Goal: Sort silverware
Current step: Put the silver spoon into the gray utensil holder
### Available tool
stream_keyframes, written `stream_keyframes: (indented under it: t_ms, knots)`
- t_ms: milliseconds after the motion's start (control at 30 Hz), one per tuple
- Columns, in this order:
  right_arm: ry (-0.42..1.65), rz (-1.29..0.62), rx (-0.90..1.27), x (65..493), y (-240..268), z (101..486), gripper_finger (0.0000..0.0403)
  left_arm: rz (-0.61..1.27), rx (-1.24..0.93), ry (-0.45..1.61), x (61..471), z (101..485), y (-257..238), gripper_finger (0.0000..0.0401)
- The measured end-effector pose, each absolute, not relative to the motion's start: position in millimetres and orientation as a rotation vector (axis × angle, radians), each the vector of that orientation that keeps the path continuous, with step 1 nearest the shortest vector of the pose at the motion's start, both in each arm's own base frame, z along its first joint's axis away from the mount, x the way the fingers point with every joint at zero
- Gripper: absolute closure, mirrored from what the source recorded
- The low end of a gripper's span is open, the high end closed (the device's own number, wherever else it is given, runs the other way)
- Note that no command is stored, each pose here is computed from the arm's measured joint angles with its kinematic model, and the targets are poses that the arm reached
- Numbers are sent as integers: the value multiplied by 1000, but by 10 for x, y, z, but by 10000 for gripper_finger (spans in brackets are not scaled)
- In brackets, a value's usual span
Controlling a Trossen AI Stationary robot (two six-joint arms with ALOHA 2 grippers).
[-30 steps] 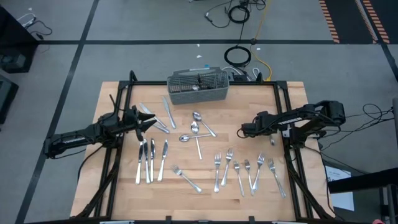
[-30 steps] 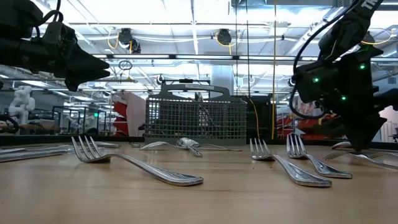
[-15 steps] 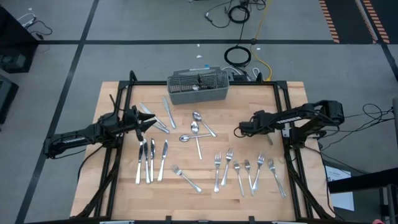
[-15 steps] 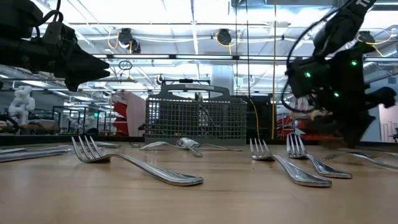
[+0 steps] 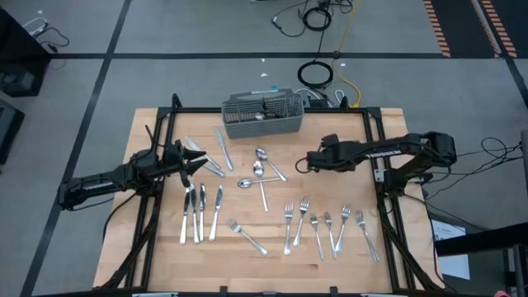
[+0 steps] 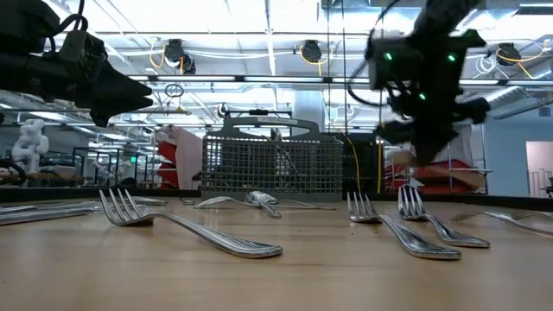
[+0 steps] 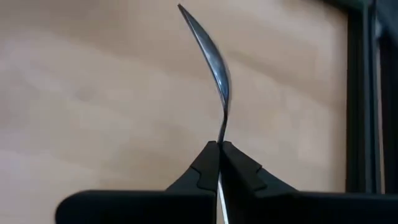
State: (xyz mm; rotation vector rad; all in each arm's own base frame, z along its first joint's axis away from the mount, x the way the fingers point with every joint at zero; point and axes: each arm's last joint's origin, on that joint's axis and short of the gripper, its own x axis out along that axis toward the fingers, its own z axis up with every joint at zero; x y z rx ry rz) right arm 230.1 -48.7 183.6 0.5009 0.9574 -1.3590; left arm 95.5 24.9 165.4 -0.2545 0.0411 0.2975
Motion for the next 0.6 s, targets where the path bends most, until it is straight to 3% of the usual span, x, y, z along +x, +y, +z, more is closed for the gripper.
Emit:
stream_keyframes:
  t_ms: [367,600]
  knots:
    - [446,-1153,254,3015,-660,2731,403,297,-253,41,955,1654,249,237]
    - [203,-1021,133,3234,-880,3041,403,298,-252,41,955,1654,249,237]
